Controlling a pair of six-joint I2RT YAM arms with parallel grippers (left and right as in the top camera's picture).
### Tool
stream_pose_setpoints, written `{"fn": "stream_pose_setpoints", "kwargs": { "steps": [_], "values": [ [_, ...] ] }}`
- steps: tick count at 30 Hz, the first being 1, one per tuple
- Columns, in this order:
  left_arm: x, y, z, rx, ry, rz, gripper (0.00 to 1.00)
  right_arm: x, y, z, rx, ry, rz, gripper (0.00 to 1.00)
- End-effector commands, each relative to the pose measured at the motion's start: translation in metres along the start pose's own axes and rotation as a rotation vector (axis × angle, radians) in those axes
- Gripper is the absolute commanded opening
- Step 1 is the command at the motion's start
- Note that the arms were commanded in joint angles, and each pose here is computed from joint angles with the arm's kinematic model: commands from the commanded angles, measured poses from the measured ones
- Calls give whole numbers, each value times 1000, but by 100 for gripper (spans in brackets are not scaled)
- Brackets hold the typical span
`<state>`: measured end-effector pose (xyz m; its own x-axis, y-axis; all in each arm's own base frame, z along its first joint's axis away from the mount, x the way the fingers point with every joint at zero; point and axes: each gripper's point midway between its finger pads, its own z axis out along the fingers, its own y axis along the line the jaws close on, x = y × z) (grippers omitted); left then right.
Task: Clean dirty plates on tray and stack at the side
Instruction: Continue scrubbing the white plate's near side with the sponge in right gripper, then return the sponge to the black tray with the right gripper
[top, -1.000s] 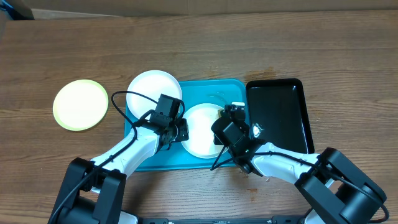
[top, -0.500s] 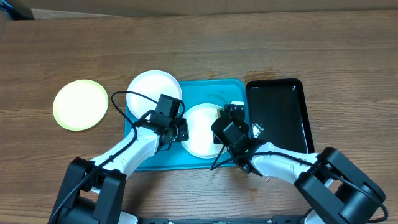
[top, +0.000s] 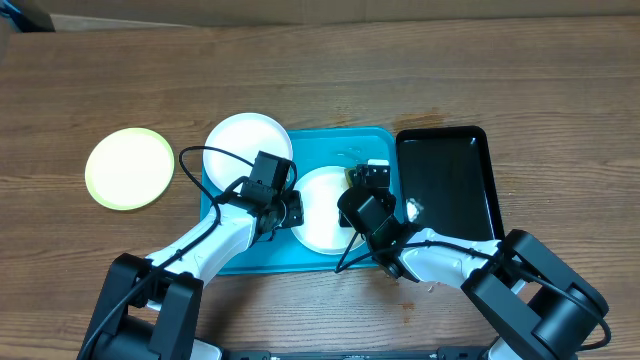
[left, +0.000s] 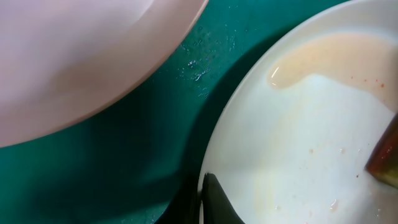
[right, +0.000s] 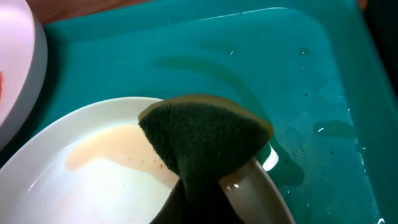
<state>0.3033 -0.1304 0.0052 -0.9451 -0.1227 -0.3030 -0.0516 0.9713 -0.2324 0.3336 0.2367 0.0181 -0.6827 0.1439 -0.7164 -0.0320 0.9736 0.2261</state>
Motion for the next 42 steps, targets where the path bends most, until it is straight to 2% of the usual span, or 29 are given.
{"fn": "stream_pose_setpoints", "kwargs": {
  "steps": [1, 18, 23, 30, 35, 38, 42],
  "values": [
    [15, 11, 11, -48, 49, -5, 4, 0, -5, 1, 25, -19, -19, 4],
    [14, 10, 11, -47, 46, -4, 4, -22, 3, 2, 7, -122, -6, 4],
    [14, 10, 11, -47, 46, -4, 4, -46, 22, -2, -52, -197, -55, 4],
    [14, 10, 11, -47, 46, -1, 4, -68, 49, -23, -158, -188, -78, 4],
    [14, 10, 11, -47, 48, -1, 4, -92, 45, -48, -202, -92, -67, 4],
    [16, 11, 10, -51, 55, -1, 4, -108, 19, -60, -160, -10, -33, 4],
    [11, 8, 4, -59, 68, -2, 4, -116, -43, -75, -38, 128, 48, 4]
  ]
}}
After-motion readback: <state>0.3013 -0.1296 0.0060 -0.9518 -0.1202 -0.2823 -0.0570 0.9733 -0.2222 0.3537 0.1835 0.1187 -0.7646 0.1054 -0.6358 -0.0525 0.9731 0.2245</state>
